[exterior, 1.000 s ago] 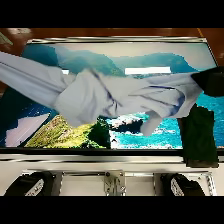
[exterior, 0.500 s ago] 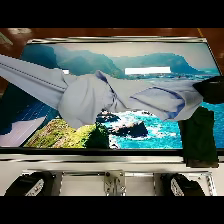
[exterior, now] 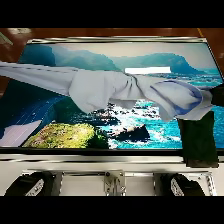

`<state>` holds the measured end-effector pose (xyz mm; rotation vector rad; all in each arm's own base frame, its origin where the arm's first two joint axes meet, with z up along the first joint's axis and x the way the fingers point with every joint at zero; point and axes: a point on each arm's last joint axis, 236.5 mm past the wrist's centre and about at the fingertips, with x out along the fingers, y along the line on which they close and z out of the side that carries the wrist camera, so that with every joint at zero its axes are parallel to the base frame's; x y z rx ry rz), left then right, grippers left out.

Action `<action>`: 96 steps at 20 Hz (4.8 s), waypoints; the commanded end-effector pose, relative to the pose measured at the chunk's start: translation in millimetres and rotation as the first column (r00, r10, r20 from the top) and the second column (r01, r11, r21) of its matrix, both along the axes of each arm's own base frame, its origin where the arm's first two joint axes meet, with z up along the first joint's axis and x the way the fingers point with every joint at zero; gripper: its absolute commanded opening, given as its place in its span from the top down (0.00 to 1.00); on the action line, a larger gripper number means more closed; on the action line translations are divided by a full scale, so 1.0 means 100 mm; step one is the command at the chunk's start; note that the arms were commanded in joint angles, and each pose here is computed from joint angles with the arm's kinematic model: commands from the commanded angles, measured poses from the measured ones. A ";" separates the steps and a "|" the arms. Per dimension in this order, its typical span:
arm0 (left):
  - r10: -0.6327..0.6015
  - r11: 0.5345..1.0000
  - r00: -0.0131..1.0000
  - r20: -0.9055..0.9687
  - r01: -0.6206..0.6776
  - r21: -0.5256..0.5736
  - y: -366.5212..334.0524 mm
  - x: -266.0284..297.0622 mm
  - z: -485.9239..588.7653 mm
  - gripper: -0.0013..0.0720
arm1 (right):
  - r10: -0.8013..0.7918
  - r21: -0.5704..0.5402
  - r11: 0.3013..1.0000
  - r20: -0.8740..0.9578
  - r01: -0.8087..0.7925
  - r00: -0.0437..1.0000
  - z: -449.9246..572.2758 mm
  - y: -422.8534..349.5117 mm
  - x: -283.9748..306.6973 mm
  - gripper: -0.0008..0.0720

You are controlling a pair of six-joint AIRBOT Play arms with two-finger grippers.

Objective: Fold the shirts.

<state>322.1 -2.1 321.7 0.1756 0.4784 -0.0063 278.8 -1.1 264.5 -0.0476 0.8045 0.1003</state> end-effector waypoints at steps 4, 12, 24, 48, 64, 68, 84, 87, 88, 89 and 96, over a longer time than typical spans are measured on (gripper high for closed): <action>-0.063 0.995 0.969 -0.239 0.043 -0.087 -0.25 0.04 -1.05 0.93 | 0.131 0.255 0.966 -0.320 -0.048 0.938 -0.81 0.54 -0.37 0.91; -0.071 0.981 0.906 -0.416 -0.012 -0.194 -0.42 0.14 -2.21 0.93 | -0.025 0.472 0.858 -0.355 0.203 0.934 -2.04 0.66 0.43 0.91; -0.043 0.712 0.883 -0.467 -0.301 -0.635 -1.08 1.23 -3.28 0.93 | -0.298 0.650 0.561 -0.419 0.513 0.857 -3.15 0.51 1.70 0.82; -0.461 0.506 0.553 -0.694 -0.478 -0.718 -2.23 -0.14 -4.12 0.05 | -0.110 0.408 0.828 -0.553 0.384 0.826 -2.94 -0.42 0.17 0.13; -0.422 0.509 0.543 -0.726 -0.521 -0.685 -2.46 0.01 -4.48 0.71 | -0.093 0.417 0.821 -0.576 0.389 0.812 -2.94 -0.37 0.11 0.13; -0.425 0.516 0.549 -0.720 -0.507 -0.691 -2.46 0.02 -4.47 0.93 | -0.059 0.416 0.830 -0.596 0.371 0.801 -3.04 -0.29 0.01 0.12; -0.550 0.559 0.687 -0.475 -0.121 -0.820 -2.51 0.13 -3.45 0.93 | -0.050 0.368 0.874 -0.581 0.318 0.812 -3.59 0.17 0.58 0.91; -0.597 0.593 0.725 -0.344 0.110 -0.797 -2.37 0.25 -2.64 0.93 | 0.005 0.370 0.917 -0.380 0.147 0.925 -2.66 0.15 0.88 0.91; -0.600 0.598 0.749 -0.281 0.185 -0.780 -2.28 0.29 -2.19 0.93 | 0.016 0.353 0.933 -0.253 0.077 0.967 -2.15 0.14 0.99 0.91; -0.589 0.609 0.784 -0.196 0.271 -0.745 -2.16 0.32 -1.64 0.93 | 0.022 0.305 0.952 -0.077 0.002 0.997 -1.48 0.11 1.07 0.91; -0.387 0.719 0.748 0.540 0.611 -0.330 -1.36 -0.76 1.78 0.93 | -0.059 0.070 0.998 0.868 -0.004 0.493 2.42 0.12 -0.40 0.91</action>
